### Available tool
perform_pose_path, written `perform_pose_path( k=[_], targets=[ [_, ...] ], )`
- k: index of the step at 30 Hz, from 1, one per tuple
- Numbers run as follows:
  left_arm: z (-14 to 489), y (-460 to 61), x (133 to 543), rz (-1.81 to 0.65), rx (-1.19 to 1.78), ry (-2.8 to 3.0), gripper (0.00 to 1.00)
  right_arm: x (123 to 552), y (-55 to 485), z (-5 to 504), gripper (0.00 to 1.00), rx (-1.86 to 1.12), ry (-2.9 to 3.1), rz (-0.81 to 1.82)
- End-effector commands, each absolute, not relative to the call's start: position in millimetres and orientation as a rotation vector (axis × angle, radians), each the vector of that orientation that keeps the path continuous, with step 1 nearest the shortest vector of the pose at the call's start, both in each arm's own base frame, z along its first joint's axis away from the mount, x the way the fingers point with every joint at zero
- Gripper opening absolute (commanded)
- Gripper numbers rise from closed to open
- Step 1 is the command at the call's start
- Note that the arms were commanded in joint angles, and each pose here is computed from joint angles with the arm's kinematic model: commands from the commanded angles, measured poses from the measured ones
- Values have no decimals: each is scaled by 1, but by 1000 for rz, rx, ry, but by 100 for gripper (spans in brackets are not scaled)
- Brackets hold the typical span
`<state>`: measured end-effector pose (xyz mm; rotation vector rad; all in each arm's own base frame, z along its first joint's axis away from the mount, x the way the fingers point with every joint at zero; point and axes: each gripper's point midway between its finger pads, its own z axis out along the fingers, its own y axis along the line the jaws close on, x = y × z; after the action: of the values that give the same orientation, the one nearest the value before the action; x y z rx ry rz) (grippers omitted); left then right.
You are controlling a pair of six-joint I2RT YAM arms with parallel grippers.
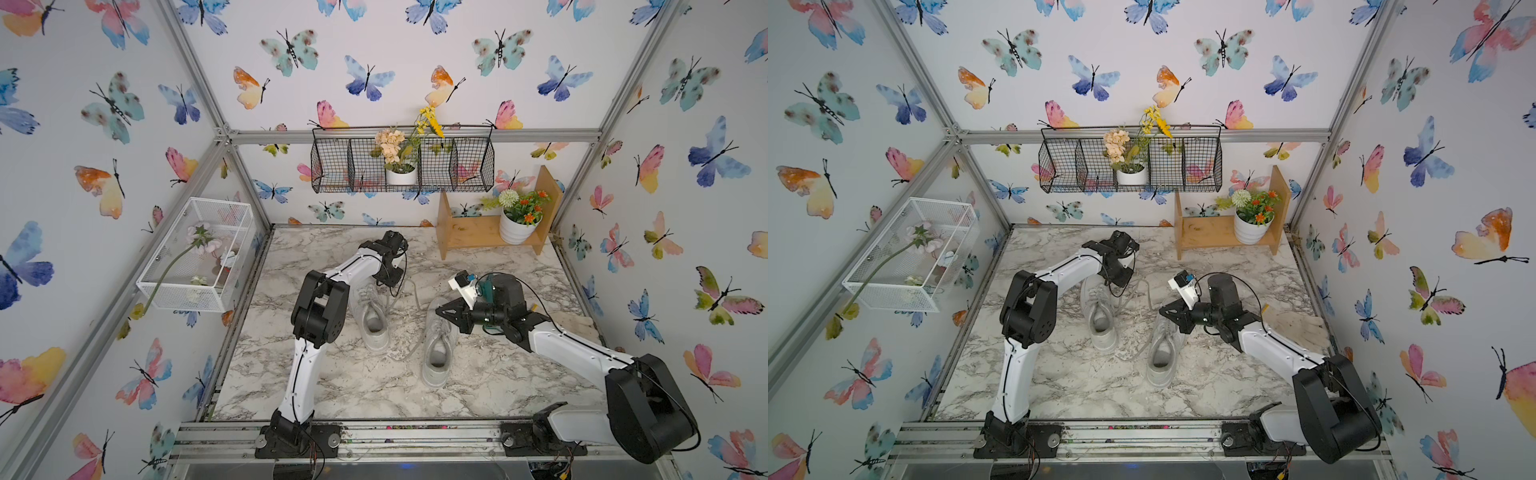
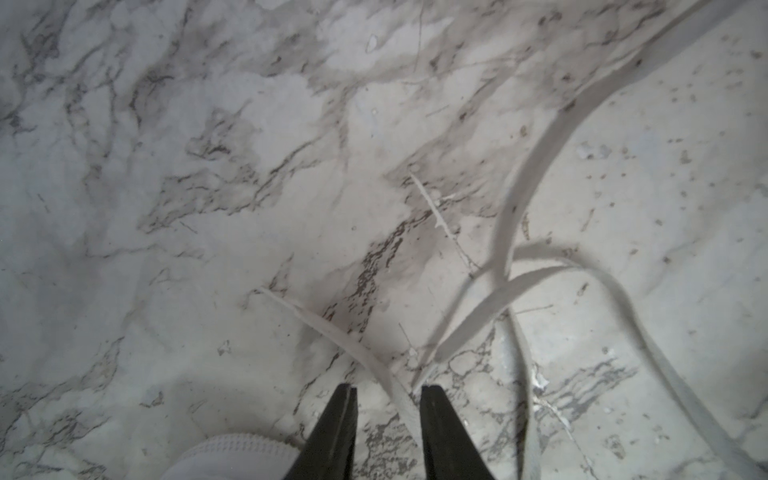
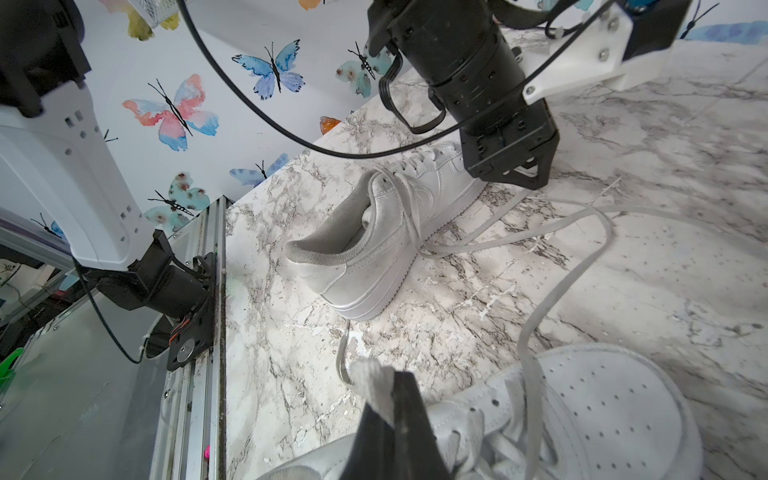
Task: Tie the shoes
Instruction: Wrap the shoelace around the shoelace.
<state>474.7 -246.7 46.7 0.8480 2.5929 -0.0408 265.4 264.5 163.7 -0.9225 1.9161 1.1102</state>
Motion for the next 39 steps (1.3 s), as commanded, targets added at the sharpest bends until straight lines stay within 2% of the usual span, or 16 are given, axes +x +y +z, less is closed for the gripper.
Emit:
perform_pose_path(
  k=[1, 8, 24, 29, 35, 39],
  targets=[
    [35, -252, 469, -67, 910, 2613, 32, 269, 267, 173, 2, -927, 1898, 1101],
    [37, -261, 463, -155, 936, 2608, 33, 269, 266, 169, 2, -928, 1916, 1087],
    [12, -270, 468, -180, 972, 2631, 35, 271, 264, 170, 2, -925, 1932, 1066],
    [8, -273, 466, -213, 978, 2633, 27, 272, 264, 171, 2, -921, 1934, 1065],
    [13, -276, 466, -235, 973, 2613, 5, 272, 263, 173, 2, -916, 1931, 1056],
    [33, -272, 468, -221, 937, 2576, 0, 274, 261, 172, 2, -901, 1941, 1040]
  ],
)
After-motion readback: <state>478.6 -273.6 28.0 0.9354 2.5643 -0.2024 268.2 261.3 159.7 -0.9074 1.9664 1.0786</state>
